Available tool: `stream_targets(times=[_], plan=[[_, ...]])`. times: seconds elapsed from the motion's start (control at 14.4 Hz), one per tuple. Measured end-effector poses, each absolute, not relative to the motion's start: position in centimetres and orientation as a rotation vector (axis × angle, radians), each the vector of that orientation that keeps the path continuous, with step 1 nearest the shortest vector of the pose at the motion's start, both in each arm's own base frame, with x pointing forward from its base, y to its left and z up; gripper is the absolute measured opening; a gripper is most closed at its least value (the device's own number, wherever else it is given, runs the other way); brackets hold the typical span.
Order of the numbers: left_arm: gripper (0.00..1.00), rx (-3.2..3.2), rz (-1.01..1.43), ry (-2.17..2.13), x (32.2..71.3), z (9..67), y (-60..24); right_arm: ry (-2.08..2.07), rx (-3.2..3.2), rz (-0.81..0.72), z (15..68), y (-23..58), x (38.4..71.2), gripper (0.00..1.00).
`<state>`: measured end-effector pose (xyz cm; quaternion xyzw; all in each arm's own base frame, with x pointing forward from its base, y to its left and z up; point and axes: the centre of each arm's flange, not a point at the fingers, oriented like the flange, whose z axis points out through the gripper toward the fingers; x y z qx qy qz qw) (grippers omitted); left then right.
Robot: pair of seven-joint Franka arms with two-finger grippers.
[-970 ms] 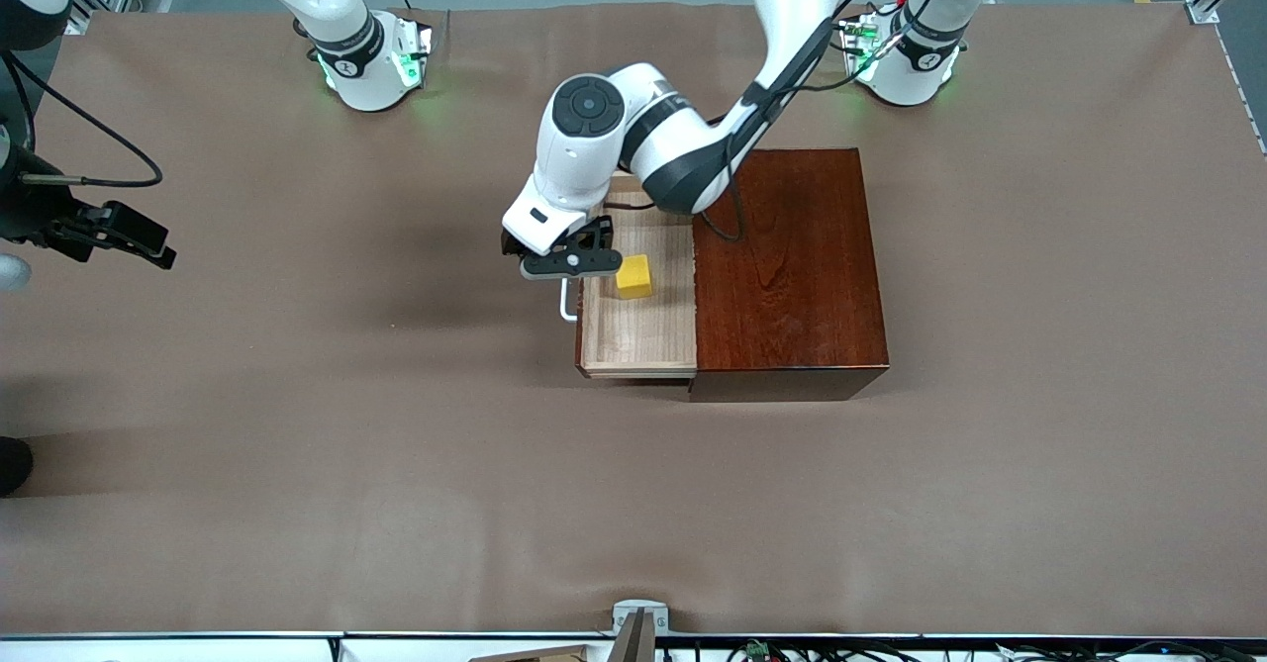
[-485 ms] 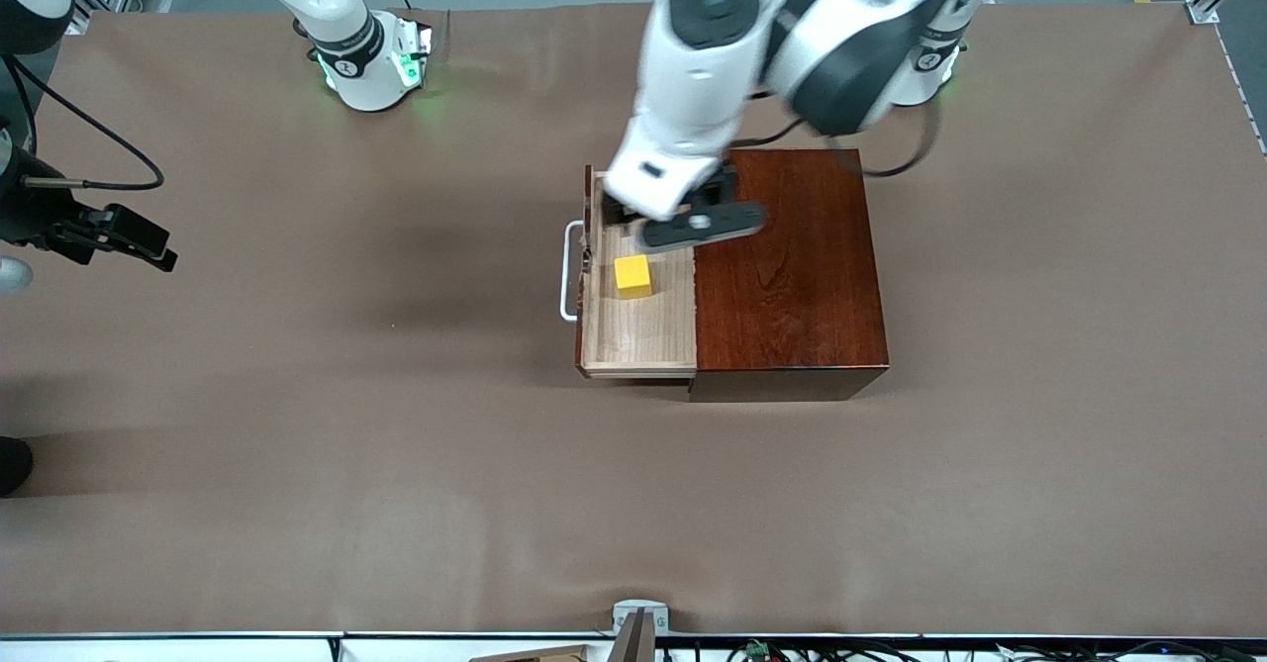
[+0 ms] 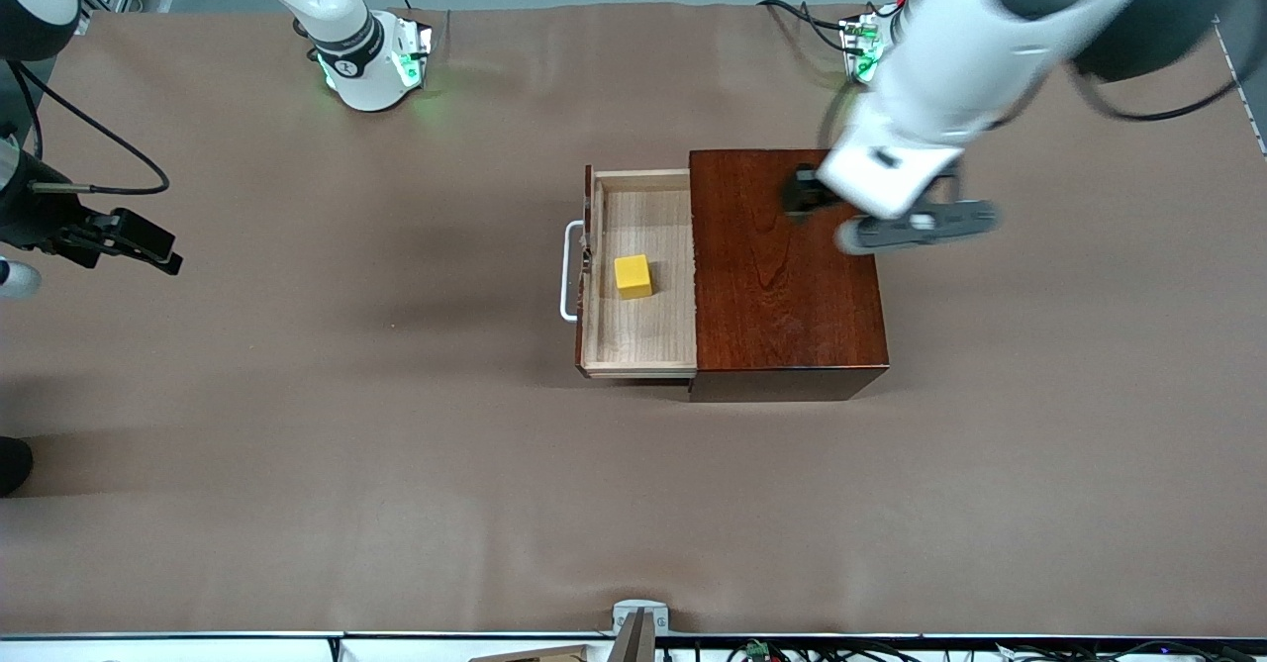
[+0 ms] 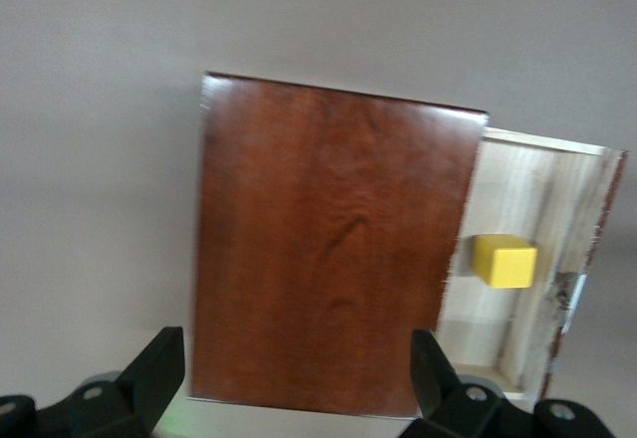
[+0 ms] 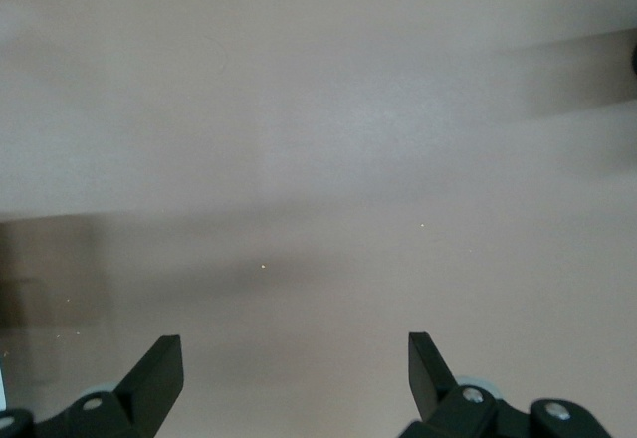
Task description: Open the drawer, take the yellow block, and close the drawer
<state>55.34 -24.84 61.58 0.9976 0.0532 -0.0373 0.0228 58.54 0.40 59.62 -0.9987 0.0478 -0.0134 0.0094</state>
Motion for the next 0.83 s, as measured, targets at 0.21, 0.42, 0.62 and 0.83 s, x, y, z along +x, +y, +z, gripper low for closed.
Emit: stream_targets(times=[0.21, 0.42, 0.62, 0.83], plan=[[1.00, 3.094, -0.135, 0.162, 55.9, 62.1, -18.0, 0.086, -3.116, -0.039, 58.1, 2.9, 59.5, 1.00], [1.00, 3.099, -0.155, 0.140, 55.9, 61.8, -11.9, -0.040, -3.115, -0.026, 55.1, 8.1, 60.9, 1.00], [1.00, 3.096, -0.155, 0.109, 55.4, 62.0, -7.4, -0.137, -3.113, 0.005, 52.5, 12.6, 61.4, 1.00], [1.00, 3.093, -0.149, 0.072, 55.5, 62.1, -4.0, -0.217, -3.110, 0.025, 50.3, 15.9, 61.7, 1.00]])
